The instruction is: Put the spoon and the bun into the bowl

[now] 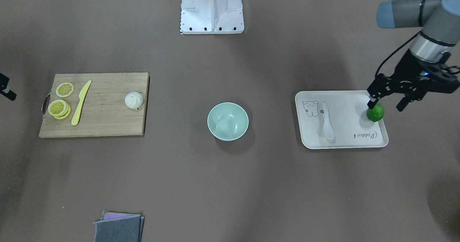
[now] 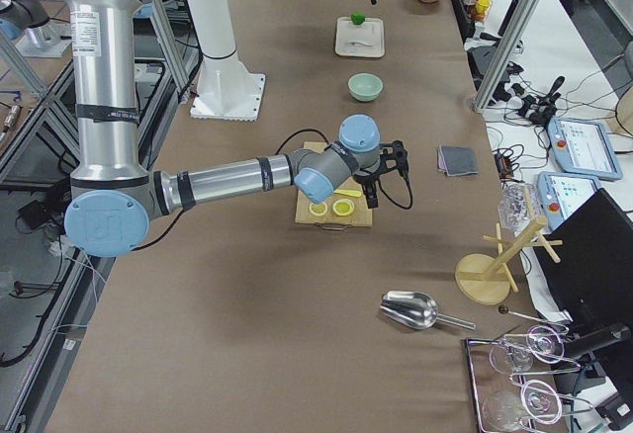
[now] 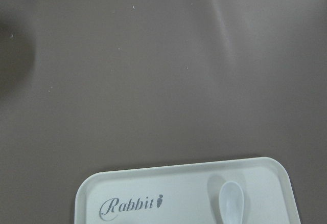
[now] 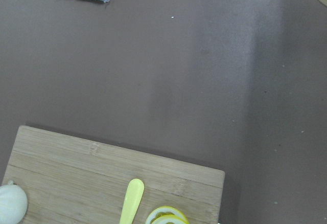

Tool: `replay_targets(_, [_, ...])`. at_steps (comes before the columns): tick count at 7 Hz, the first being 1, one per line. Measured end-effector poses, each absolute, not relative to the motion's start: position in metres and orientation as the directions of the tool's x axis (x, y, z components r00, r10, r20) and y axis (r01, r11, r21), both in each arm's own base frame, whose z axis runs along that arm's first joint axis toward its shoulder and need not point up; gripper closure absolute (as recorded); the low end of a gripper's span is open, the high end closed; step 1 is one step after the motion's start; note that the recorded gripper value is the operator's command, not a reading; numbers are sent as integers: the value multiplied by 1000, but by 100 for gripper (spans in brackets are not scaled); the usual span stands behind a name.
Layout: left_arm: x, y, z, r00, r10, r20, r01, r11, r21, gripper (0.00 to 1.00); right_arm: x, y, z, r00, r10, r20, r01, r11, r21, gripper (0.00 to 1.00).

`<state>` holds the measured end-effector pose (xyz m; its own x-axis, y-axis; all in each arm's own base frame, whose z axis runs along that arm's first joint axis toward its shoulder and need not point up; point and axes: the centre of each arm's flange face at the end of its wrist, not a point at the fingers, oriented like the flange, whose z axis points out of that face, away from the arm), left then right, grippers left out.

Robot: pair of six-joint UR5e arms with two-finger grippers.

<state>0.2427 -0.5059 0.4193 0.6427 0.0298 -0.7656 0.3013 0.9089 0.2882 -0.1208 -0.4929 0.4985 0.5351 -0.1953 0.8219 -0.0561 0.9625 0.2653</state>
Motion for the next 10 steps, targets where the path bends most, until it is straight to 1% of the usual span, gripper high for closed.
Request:
replay_targets(2, [287, -491, 417, 635, -16, -772, 328, 911, 251, 2, -137, -493, 492, 534, -173, 827, -73, 966, 249, 0])
replay_targets(5, [345, -476, 422, 654, -33, -756, 341, 905, 255, 2, -162, -493, 484, 546, -184, 817, -65, 963, 260, 0])
replay_targets(7, [368, -473, 437, 667, -28, -745, 329, 908, 260, 3, -178, -493, 474, 536, -204, 819, -48, 961, 271, 0])
replay_targets(9, [377, -474, 452, 664, -19, -747, 325, 907, 266, 3, -195, -494, 463, 531, -182, 827, -62, 966, 252, 0])
replay_targets(10, [382, -472, 457, 666, -14, -746, 317, 910, 266, 10, -201, -494, 459, 530, -178, 829, -64, 966, 249, 0])
